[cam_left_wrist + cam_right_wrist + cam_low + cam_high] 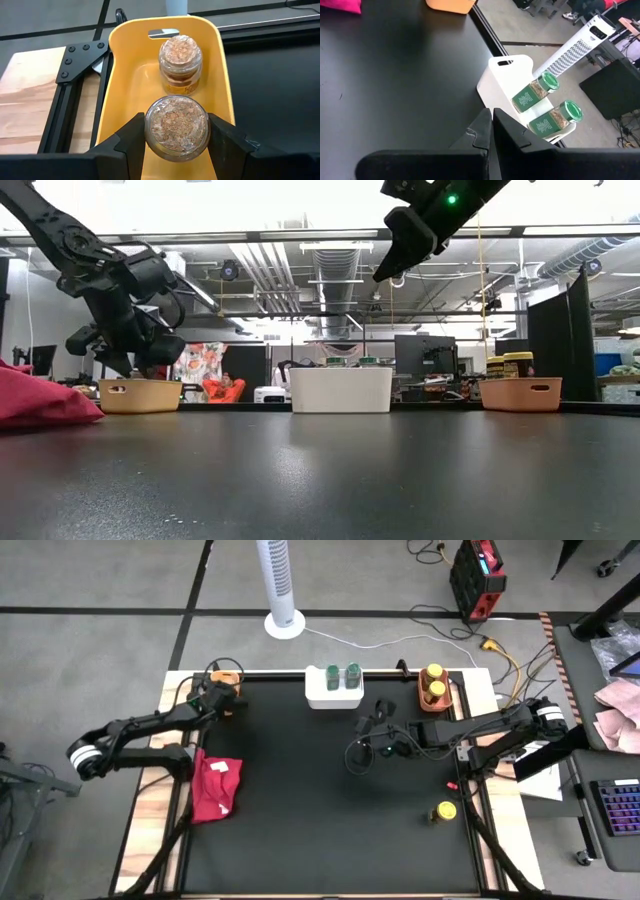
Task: Sort spices by type
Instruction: Put the transparent spice bottle into the yellow bin, then put the dark brown spice bottle into the orange bin
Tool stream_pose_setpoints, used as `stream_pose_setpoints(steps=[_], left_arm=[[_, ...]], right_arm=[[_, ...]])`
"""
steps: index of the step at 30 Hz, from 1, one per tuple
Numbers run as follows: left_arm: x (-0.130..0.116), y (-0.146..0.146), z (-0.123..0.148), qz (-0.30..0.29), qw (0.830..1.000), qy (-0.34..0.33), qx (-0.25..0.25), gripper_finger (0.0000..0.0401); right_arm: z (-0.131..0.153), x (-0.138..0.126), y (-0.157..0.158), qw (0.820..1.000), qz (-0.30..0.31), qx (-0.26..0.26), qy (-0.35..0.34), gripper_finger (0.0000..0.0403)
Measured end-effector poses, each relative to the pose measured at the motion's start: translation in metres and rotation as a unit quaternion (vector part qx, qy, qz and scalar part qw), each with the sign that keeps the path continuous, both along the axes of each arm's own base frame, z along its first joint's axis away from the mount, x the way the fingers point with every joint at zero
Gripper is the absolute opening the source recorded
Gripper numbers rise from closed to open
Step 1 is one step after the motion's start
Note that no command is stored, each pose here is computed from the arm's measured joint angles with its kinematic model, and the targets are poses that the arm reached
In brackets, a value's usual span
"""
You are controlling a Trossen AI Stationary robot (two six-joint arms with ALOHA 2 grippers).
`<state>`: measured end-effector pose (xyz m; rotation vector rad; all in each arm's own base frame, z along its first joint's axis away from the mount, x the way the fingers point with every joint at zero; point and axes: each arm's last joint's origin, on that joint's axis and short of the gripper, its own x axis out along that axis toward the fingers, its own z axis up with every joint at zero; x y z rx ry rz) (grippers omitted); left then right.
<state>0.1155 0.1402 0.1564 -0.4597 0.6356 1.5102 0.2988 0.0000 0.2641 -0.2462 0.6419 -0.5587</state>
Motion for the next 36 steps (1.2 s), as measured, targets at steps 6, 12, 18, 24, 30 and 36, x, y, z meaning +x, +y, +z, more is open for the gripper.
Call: stream_pose_setpoints(steps=[6, 12, 18, 24, 30, 36], left_arm=[[0.0002, 0.0014, -0.0031, 0.006, 1.000, 0.002, -0.006, 0.0154], [0.0007, 0.0022, -0.0059, 0.009, 1.000, 0.005, -0.011, 0.0169], [0.0015, 0.0031, -0.0093, 0.011, 1.000, 0.011, -0.018, 0.0171], [0.0016, 0.0035, -0.0089, 0.013, 1.000, 0.011, -0.014, 0.0182], [0.0013, 0.0034, -0.0083, 0.019, 1.000, 0.010, -0.009, 0.0200], [0.0012, 0.0035, -0.0080, 0.023, 1.000, 0.009, -0.006, 0.0217]], right_arm=[[-0.0004, -0.0001, 0.0000, 1.000, 0.000, 0.001, 0.000, 0.0009], [-0.0004, -0.0001, 0.0000, 1.000, -0.001, 0.002, -0.001, 0.0009], [-0.0004, -0.0001, 0.0000, 1.000, -0.001, 0.002, -0.001, 0.0009], [-0.0004, -0.0001, 0.0000, 1.000, -0.002, 0.002, -0.001, 0.0009], [-0.0004, -0.0001, 0.0000, 1.000, -0.002, 0.002, -0.001, 0.0009], [-0.0004, -0.0001, 0.0000, 1.000, -0.002, 0.002, -0.001, 0.0009]])
